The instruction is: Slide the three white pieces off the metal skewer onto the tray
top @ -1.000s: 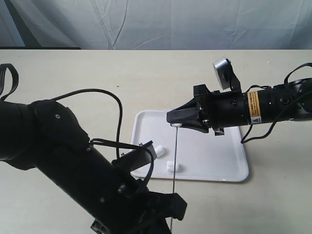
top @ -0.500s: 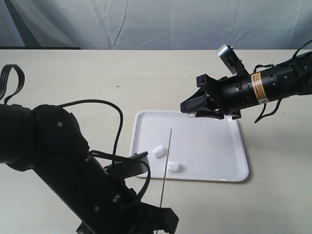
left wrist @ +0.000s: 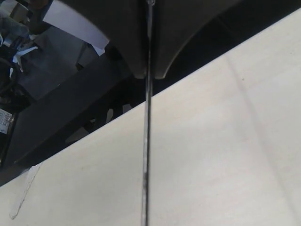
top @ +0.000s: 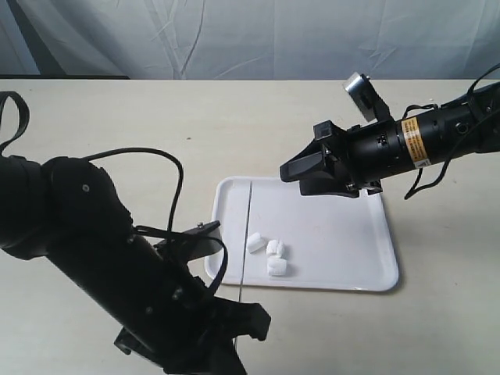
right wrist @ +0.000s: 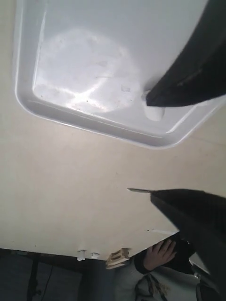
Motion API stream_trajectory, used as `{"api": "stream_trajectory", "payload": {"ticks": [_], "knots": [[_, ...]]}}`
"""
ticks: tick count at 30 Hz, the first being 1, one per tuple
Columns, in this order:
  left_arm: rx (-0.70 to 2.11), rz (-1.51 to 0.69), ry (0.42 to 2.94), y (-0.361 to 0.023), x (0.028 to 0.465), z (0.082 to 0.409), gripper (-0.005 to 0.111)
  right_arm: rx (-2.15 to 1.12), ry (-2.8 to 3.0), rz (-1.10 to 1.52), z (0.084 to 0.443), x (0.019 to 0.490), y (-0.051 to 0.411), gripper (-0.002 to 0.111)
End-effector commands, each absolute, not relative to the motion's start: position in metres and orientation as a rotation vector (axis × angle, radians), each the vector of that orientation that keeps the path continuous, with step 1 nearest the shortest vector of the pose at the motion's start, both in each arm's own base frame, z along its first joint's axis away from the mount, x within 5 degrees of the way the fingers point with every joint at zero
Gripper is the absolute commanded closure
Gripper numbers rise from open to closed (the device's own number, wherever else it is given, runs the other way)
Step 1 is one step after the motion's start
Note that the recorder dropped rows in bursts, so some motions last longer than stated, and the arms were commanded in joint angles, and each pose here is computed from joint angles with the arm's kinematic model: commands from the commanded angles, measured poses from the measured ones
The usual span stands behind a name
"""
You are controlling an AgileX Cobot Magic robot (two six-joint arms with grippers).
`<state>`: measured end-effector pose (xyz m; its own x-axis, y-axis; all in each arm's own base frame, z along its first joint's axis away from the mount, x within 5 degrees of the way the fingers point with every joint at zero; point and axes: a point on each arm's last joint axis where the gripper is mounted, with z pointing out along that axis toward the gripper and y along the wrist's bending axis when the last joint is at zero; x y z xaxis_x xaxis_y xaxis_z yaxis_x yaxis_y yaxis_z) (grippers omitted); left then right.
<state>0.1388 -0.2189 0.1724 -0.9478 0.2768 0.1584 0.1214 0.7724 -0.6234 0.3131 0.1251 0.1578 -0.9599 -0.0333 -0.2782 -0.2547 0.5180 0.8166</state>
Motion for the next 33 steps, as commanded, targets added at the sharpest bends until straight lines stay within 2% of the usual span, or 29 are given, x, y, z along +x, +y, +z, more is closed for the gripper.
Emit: {"api": "stream_trajectory", "payload": {"ticks": [1,7,11,17,22,27,33], "knots": [[-0.298,0.937,-2.773,-0.218,0.142,0.171,0.107,-0.254,2.528,1.421,0.158,0.313,0.124,0.055],[-0.307,0.932,-2.813,-0.217,0.145,0.170,0.107,-0.329,2.495,1.472,0.161,0.309,0.126,0.069],[-0.247,0.891,-2.819,-0.204,0.159,0.166,0.107,-0.418,2.431,1.607,0.180,0.300,0.129,0.078],[-0.182,0.883,-2.808,-0.185,0.180,0.157,0.107,-0.432,2.373,1.648,0.217,0.285,0.129,0.078],[-0.279,1.012,-2.678,-0.199,0.202,0.163,0.107,-0.553,2.242,1.576,0.257,0.249,0.123,0.078],[-0.280,1.041,-2.649,-0.220,0.234,0.159,0.107,-0.584,2.199,1.553,0.271,0.224,0.119,0.078],[-0.254,1.037,-2.596,-0.242,0.266,0.145,0.107,-0.578,2.205,1.557,0.267,0.191,0.114,0.078]]}}
